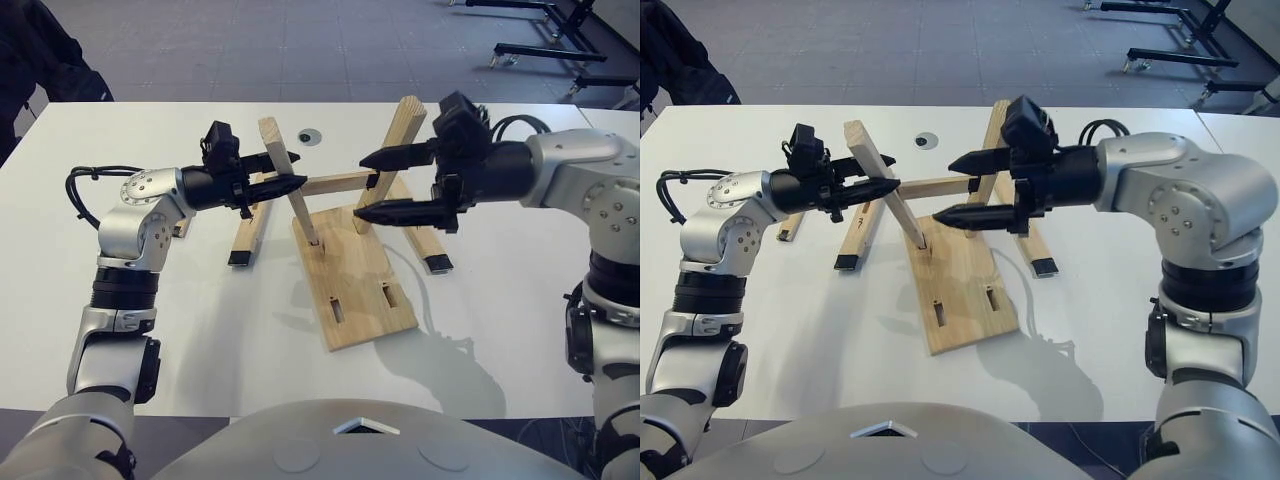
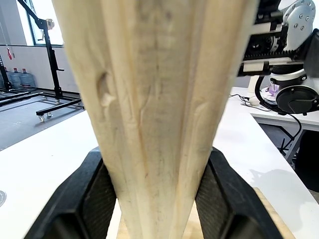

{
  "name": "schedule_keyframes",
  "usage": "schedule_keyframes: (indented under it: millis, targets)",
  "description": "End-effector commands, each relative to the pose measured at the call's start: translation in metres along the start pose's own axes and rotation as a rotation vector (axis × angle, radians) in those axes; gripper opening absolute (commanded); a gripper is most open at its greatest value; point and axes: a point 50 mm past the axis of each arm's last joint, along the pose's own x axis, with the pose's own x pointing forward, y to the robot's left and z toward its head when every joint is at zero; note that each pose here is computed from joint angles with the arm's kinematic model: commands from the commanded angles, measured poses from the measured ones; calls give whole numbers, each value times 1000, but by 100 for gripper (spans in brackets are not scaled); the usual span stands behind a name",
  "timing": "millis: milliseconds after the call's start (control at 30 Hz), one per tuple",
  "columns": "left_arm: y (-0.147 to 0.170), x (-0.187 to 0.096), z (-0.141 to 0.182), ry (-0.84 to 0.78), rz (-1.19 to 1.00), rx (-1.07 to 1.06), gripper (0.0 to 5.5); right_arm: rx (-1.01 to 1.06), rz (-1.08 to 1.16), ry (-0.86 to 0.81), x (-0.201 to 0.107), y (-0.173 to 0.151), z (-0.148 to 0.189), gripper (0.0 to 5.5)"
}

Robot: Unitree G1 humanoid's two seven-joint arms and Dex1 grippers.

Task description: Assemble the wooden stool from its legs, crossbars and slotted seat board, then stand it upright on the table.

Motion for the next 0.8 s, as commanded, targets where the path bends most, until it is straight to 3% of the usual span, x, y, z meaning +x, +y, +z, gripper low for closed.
schedule_keyframes:
  millis: [33,433,733,800]
  targets:
    - [5,0,1,42,9,17,204,-52,-62,-113,7,1,30,388]
    - [9,7,3,49,-19,17,204,-376,-570,-208,51,5,62,162]
    - [10,8,1,58,-22,14,204,-232,-608,-127,62,10,12,2]
    - [10,8,1,59,-20,14,204,-177,-611,-100,62,11,-8,2]
